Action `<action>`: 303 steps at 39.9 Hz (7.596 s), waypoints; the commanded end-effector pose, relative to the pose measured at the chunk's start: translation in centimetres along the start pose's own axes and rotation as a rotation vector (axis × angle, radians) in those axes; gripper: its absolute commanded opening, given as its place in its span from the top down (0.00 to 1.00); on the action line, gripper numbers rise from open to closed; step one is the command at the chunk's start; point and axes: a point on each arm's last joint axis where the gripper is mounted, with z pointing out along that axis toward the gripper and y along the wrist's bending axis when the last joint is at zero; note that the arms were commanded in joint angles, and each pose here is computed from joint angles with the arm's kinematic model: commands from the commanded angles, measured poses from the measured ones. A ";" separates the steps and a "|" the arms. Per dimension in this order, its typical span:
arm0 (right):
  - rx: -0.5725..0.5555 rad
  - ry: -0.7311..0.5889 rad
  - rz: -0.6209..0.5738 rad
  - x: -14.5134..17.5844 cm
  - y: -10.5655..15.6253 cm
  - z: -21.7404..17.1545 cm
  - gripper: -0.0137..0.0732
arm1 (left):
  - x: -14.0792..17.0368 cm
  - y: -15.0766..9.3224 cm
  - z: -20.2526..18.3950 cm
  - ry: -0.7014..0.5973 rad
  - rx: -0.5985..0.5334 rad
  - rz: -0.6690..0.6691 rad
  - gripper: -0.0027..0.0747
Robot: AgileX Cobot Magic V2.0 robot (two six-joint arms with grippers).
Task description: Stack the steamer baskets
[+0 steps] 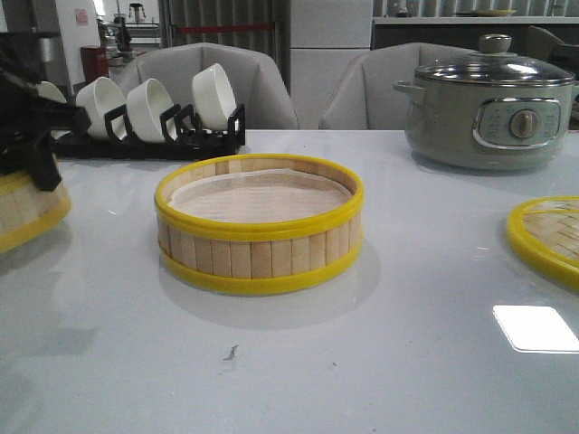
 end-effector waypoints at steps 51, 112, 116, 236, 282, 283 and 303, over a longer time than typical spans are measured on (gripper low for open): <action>-0.018 -0.117 -0.008 -1.9 0.3 -0.7 0.22 | -3.1 -25.9 -7.2 -0.240 0.379 0.420 0.85; -0.016 -0.109 -0.008 -1.8 0.3 -0.7 0.22 | -2.0 -26.6 -6.5 -0.163 0.375 0.443 0.56; -0.016 -0.109 -0.008 -1.8 0.3 -0.7 0.22 | -2.0 -26.6 -6.5 -0.164 0.376 0.443 0.51; -0.013 -0.084 -0.008 -1.6 0.2 -0.7 0.22 | 9.6 0.1 -31.1 -0.812 -0.078 -0.004 0.86; -0.012 -0.080 -0.008 -1.5 0.2 -0.7 0.22 | 17.3 0.1 -28.6 -0.927 -0.045 0.012 0.86; -0.012 -0.080 -0.008 -1.5 0.2 -0.7 0.22 | 17.3 0.1 -28.5 -0.928 -0.045 0.012 0.86; -0.012 -0.080 -0.008 -1.5 0.2 -0.7 0.22 | 17.3 0.1 -28.2 -0.921 -0.045 0.013 0.86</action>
